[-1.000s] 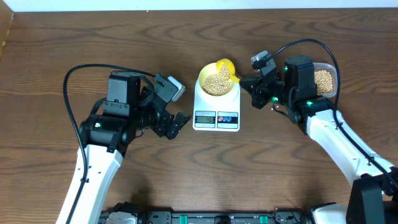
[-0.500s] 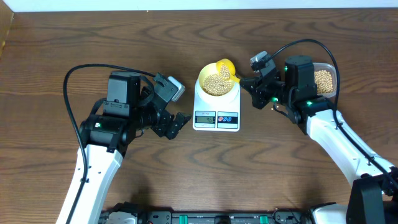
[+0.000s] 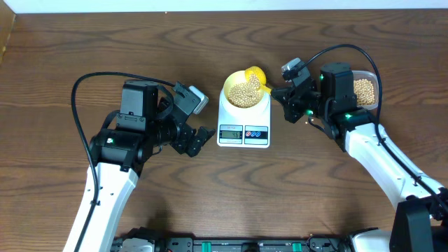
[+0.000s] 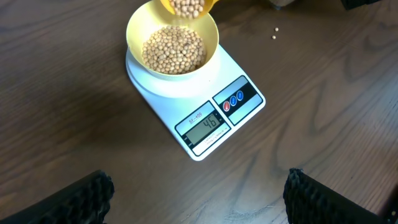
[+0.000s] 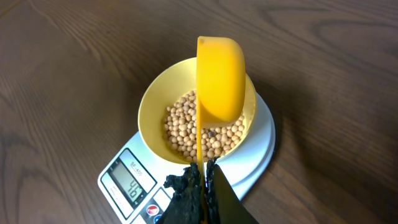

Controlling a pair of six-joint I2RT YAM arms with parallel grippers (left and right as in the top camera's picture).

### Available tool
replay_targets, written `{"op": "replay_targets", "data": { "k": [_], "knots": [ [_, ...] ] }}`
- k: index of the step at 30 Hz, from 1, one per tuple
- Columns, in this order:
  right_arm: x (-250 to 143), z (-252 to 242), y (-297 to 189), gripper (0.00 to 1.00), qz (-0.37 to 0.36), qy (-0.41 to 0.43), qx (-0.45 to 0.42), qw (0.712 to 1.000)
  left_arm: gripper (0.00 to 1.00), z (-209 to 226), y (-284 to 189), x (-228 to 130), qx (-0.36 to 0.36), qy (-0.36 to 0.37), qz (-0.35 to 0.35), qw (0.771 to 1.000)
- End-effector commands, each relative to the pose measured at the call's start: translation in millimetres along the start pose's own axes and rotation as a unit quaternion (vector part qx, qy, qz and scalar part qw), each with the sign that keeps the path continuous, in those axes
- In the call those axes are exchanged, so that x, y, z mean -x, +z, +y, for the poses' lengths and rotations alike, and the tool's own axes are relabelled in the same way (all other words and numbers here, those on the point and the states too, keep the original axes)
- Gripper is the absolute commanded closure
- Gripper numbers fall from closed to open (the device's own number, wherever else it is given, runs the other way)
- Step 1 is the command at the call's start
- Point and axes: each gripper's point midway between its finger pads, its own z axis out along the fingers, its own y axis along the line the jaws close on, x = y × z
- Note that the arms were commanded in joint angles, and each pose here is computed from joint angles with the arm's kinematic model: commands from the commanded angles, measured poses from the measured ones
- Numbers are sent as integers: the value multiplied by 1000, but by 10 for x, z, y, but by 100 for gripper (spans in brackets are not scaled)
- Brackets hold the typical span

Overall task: Scoop item into bowl and weigh 50g on scale
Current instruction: 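Hold the tilted scoop over the bowl, letting soybeans fall in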

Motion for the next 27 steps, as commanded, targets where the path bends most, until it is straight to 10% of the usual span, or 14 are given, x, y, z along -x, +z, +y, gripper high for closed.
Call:
{"op": "replay_targets", "data": {
  "k": [1,27],
  "knots": [
    [-15,3,20,99,3,-9,0,1000,11,-18,20,-13,-6,6,2,1000],
    [-16,7,19,99,3,122,1,993,11,-18,20,-13,-6,6,2,1000]
  ]
}}
